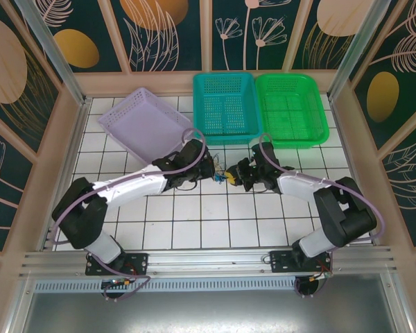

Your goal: Untangle the cables

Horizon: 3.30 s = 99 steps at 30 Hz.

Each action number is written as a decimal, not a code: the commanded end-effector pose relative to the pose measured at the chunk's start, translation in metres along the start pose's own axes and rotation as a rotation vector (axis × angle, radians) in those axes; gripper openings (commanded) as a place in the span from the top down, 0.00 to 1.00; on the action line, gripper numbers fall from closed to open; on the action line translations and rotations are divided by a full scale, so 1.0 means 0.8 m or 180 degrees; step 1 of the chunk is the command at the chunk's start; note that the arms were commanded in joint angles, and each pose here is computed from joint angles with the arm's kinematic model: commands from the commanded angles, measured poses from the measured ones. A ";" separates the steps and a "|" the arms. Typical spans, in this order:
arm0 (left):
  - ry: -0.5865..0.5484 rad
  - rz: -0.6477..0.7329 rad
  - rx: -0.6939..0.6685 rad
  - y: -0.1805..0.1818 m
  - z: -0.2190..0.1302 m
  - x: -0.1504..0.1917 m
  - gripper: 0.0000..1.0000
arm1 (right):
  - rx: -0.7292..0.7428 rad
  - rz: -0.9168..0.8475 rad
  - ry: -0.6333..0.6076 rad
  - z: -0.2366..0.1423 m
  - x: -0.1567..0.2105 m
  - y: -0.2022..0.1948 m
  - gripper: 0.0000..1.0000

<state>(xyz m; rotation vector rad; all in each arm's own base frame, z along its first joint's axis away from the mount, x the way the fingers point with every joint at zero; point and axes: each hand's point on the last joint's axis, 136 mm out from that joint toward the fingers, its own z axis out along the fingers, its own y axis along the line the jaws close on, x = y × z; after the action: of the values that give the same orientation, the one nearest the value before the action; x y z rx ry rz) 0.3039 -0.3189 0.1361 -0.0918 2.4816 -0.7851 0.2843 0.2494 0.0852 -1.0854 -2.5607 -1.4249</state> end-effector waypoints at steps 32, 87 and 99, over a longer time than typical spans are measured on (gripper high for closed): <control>0.0578 -0.0557 -0.0144 -0.047 -0.017 -0.053 1.00 | 0.0673 -0.5663 -0.2317 -0.092 0.043 0.105 0.36; -0.0640 -0.0069 0.1335 -0.107 -0.119 -0.144 0.31 | -0.1120 -0.3278 0.1437 -0.100 0.145 0.107 1.00; 0.0022 -0.0867 0.1359 -0.076 -0.116 -0.077 0.24 | -0.1044 -0.3382 0.0278 -0.100 0.088 0.128 1.00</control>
<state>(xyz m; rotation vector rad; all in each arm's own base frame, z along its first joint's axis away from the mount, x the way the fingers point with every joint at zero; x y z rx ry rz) 0.3238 -0.3068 0.2749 -0.2138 2.2213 -1.3012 0.2455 0.2687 0.2175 0.5502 -2.8751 -1.9174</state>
